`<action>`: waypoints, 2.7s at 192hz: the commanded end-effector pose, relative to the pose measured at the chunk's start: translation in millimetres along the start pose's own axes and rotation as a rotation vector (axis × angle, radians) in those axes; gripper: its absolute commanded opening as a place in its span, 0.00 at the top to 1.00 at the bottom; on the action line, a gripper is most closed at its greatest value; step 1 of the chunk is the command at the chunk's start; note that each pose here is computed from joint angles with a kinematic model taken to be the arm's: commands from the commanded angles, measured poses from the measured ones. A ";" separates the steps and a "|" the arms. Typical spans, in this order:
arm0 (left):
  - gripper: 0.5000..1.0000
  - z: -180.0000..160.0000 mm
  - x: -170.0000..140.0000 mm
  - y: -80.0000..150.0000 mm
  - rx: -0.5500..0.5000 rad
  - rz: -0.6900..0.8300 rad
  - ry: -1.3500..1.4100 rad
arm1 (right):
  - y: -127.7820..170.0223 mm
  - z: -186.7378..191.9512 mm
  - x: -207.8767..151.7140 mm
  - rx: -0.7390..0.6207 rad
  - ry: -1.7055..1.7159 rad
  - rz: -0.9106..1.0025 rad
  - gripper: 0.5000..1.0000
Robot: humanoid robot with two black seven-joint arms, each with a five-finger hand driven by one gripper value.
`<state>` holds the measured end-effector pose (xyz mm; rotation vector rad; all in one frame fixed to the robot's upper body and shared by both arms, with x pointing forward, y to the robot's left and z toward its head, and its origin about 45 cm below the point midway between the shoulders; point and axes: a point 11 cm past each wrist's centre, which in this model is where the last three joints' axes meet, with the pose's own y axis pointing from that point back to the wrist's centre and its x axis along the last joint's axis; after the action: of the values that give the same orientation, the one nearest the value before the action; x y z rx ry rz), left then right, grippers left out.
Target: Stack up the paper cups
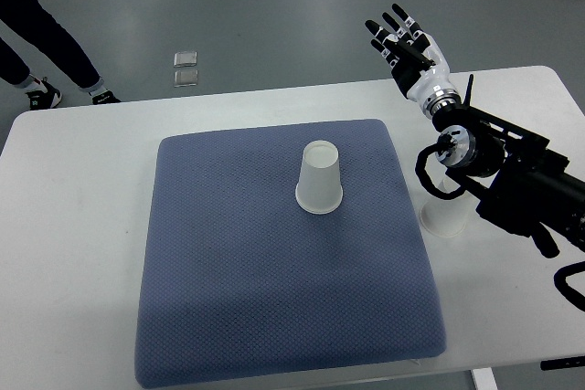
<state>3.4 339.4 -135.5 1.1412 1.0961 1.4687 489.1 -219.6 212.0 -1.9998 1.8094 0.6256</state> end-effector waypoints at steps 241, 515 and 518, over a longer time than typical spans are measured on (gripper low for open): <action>0.00 -4.6 5.0 0.4 0.006 0.014 -0.014 | -4.1 -9.8 4.1 0.021 0.018 0.013 0.17; 0.00 -4.6 5.0 0.4 0.006 0.014 -0.014 | -4.2 -157.6 -0.8 -0.108 1.046 -0.485 0.17; 0.00 -4.6 5.0 0.4 0.006 0.014 -0.014 | -3.6 -158.0 -1.7 -0.117 1.058 -0.497 0.17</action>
<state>-1.7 343.8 -135.2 1.1636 1.0862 1.4668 508.1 -306.6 333.5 -2.8555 1.6783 -0.4858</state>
